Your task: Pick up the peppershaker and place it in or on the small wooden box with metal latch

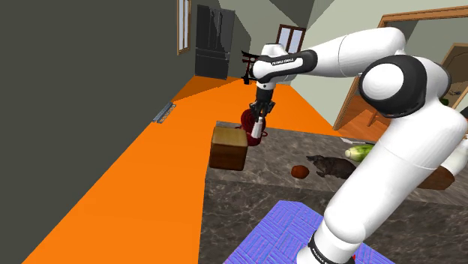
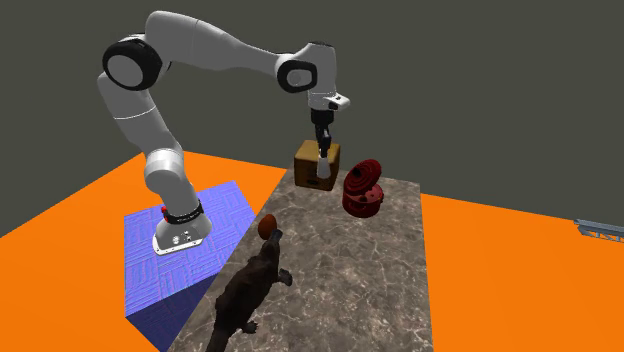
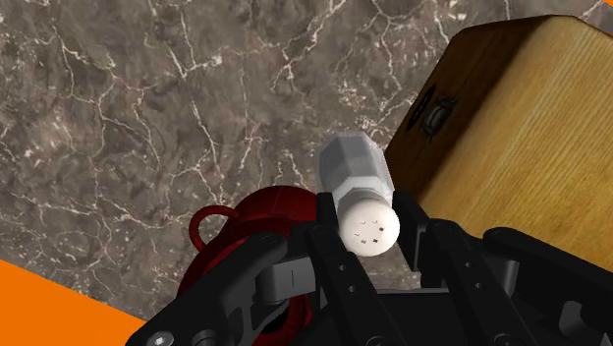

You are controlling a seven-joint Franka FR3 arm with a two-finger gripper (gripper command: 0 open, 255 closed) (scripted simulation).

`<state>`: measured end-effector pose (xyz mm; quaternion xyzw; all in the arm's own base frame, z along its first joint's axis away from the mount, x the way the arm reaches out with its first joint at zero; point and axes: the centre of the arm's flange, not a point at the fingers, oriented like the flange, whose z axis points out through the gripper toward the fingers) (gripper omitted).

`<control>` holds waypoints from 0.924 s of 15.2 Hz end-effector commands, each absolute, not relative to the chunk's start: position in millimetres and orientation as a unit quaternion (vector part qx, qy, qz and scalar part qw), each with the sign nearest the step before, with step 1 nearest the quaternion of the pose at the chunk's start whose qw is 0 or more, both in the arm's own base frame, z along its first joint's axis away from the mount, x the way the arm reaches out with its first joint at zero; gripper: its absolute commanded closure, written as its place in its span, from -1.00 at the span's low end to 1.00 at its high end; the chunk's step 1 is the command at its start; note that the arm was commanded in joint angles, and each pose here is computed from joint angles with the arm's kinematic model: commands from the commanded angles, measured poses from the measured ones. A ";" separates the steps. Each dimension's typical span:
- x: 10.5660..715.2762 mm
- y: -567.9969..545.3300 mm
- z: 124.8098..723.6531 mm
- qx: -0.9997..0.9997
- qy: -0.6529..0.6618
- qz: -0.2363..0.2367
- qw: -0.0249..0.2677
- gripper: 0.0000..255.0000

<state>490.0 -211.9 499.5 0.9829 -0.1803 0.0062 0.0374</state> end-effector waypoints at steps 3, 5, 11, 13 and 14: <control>489.6 -213.1 521.4 0.983 -0.180 0.006 0.037 1.00; 489.6 -213.1 532.0 0.983 -0.180 0.006 0.037 1.00; 489.6 -213.1 563.7 0.983 -0.180 0.006 0.037 1.00; 489.6 -213.1 574.2 0.983 -0.180 0.006 0.037 1.00; 489.6 -213.1 579.5 0.983 -0.180 0.006 0.037 1.00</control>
